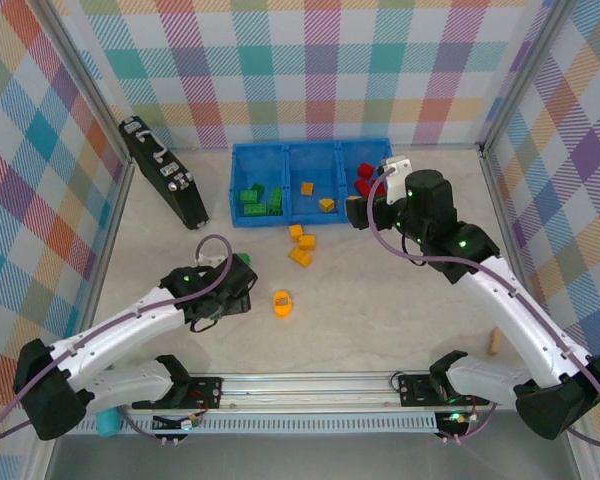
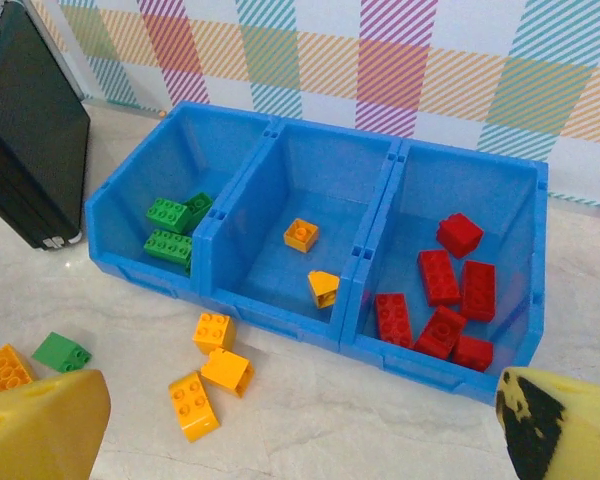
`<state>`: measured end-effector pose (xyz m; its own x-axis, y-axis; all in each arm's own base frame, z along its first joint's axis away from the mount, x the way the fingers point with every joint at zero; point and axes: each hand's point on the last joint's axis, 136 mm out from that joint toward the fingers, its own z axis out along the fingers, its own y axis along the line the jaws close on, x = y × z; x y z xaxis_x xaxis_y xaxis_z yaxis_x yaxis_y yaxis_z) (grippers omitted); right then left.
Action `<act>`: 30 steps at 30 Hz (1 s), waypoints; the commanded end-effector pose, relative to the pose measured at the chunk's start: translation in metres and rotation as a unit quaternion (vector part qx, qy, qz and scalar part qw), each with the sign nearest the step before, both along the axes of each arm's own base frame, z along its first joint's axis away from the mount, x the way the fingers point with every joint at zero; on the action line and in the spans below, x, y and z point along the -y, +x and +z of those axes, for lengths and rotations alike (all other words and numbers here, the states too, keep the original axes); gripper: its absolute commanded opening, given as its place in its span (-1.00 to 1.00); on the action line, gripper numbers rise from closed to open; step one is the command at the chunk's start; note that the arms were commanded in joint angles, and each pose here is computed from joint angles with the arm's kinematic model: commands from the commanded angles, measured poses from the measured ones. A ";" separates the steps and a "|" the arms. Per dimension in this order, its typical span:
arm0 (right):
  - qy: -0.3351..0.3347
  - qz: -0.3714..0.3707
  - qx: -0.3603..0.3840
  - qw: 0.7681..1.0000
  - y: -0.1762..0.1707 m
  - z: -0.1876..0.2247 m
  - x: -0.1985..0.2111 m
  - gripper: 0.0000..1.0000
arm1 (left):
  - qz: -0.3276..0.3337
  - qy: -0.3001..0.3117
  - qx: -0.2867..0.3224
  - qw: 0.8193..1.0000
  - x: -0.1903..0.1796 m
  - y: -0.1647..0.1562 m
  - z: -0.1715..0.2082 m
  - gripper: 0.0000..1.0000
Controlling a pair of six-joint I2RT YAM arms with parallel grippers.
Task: Sort the legos into containers by color
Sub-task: Pick up the lego from the center of the table.
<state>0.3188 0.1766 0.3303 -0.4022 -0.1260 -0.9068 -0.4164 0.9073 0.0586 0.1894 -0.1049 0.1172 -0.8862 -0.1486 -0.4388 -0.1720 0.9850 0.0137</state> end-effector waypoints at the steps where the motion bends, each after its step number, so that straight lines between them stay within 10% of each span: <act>1: 0.024 -0.001 0.016 1.000 0.002 0.017 -0.001 0.98 | 0.008 -0.004 0.006 1.000 0.004 0.008 -0.011 0.79; 30: -0.002 -0.006 0.002 1.000 0.021 0.004 -0.007 0.98 | 0.006 0.004 -0.078 0.997 0.006 0.037 -0.097 0.67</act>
